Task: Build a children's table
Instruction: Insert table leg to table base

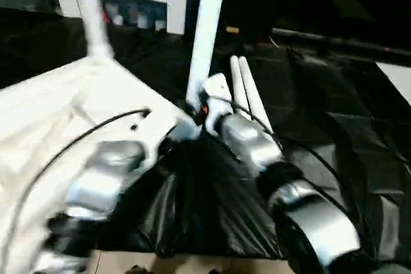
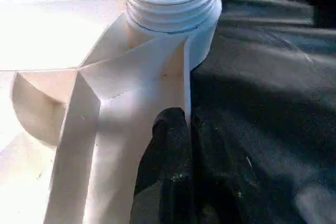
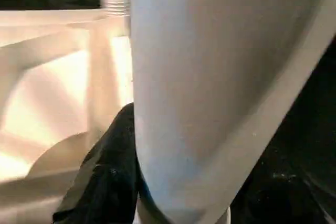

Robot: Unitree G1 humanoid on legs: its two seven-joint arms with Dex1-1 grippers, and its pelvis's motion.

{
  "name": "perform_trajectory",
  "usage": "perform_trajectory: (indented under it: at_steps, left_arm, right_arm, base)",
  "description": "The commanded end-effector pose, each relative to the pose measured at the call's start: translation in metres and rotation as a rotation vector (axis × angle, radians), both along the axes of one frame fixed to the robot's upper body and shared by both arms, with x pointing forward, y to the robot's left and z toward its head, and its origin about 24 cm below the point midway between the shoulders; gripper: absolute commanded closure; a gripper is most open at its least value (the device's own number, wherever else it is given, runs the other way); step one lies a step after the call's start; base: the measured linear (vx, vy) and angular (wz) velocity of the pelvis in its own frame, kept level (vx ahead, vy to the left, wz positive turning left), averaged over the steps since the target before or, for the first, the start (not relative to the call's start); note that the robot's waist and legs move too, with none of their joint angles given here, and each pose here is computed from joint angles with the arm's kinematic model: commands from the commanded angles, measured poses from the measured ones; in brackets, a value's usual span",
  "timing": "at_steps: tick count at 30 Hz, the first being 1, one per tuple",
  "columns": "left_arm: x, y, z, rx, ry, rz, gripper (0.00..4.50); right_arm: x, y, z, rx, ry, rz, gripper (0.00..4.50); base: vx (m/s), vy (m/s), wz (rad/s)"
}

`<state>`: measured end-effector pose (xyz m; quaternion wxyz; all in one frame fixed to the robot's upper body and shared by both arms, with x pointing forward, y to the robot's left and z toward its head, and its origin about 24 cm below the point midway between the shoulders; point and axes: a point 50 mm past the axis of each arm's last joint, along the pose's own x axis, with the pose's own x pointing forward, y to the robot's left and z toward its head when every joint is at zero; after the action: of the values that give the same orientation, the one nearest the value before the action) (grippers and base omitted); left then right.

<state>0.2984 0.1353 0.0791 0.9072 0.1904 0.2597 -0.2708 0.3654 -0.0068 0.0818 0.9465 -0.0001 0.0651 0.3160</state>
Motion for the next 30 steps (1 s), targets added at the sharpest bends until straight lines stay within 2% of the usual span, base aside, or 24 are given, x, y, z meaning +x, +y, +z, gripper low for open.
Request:
perform_trajectory:
  at_steps: [1, 8, 13, 14, 16, 22, 30]
  left_arm:
    - [0.003, -0.011, 0.003, 0.020, -0.025, -0.033, 4.50]
    - [0.004, -0.003, 0.003, 0.061, -0.024, -0.001, 4.50]
    - [0.004, -0.002, 0.003, 0.074, -0.028, -0.035, 4.50]
    - [0.003, -0.001, 0.003, 0.076, -0.028, -0.047, 4.50]
    - [0.002, 0.000, 0.002, 0.080, -0.027, -0.062, 4.50]
    - [0.001, 0.002, 0.002, 0.085, -0.029, -0.103, 4.50]
    - [-0.001, 0.007, 0.001, 0.083, -0.029, -0.177, 4.50]
  right_arm:
    - [-0.020, 0.005, -0.049, -0.120, 0.214, 0.006, 2.62]
    - [-0.024, 0.015, -0.049, -0.123, 0.211, 0.033, 2.62]
    - [-0.023, 0.015, -0.047, -0.104, 0.204, 0.038, 2.62]
    - [-0.023, 0.015, -0.046, -0.091, 0.205, 0.040, 2.27]
    - [-0.021, 0.015, -0.043, -0.060, 0.210, 0.039, 1.92]
    - [-0.017, 0.017, -0.033, -0.038, 0.174, 0.065, 1.47]
    - [-0.009, 0.015, -0.007, -0.001, 0.053, 0.177, 0.76]
  base:
    - [0.000, 0.000, 0.00]
    - [0.000, 0.000, 0.00]
    - [0.000, 0.000, 0.00]
    - [0.000, 0.000, 0.00]
    - [0.000, 0.000, 0.00]
    - [0.000, 0.000, 0.00]
    - [0.000, 0.000, 0.00]
